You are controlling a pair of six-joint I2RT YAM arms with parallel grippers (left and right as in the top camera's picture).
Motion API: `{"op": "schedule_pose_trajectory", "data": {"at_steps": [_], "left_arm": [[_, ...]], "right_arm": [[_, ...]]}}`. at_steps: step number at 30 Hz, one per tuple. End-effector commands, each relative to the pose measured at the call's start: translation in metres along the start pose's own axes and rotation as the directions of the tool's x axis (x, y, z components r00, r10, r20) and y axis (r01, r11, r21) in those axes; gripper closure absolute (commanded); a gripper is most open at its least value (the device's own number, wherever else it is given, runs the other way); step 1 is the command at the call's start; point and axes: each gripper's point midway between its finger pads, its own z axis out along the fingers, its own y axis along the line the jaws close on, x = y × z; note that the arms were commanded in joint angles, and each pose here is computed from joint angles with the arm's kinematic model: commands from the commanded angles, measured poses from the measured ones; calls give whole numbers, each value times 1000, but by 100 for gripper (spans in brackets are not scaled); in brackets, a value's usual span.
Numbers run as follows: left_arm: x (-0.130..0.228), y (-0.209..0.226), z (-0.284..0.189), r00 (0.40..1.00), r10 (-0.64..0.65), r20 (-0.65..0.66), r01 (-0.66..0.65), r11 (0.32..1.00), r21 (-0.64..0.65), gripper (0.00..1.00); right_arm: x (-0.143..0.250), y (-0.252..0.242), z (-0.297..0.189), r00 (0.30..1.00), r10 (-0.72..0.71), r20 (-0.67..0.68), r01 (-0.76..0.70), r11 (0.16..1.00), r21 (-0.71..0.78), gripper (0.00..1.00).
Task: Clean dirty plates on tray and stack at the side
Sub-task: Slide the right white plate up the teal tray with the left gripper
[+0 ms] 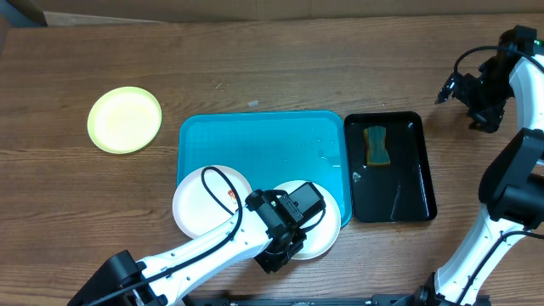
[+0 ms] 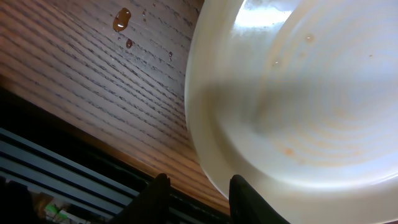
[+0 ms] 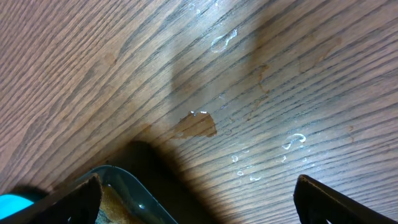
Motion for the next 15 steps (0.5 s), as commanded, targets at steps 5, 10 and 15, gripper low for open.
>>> {"op": "schedule_pose_trajectory", "data": {"at_steps": [5,10,15], "left_arm": [[-3,4,6,1000,3,21,-3,1000,-14,66],[-5,4,7,999,5,32,-4,1000,-15,67],[-4,5,14,1000,1,21,0,999,-45,67]], "right_arm": [[-4,7,-21,999,-12,53,13,1000,-17,0],[-4,7,-21,999,-12,53,13,1000,-17,0],[-4,7,-21,999,-12,53,13,1000,-16,0]]}}
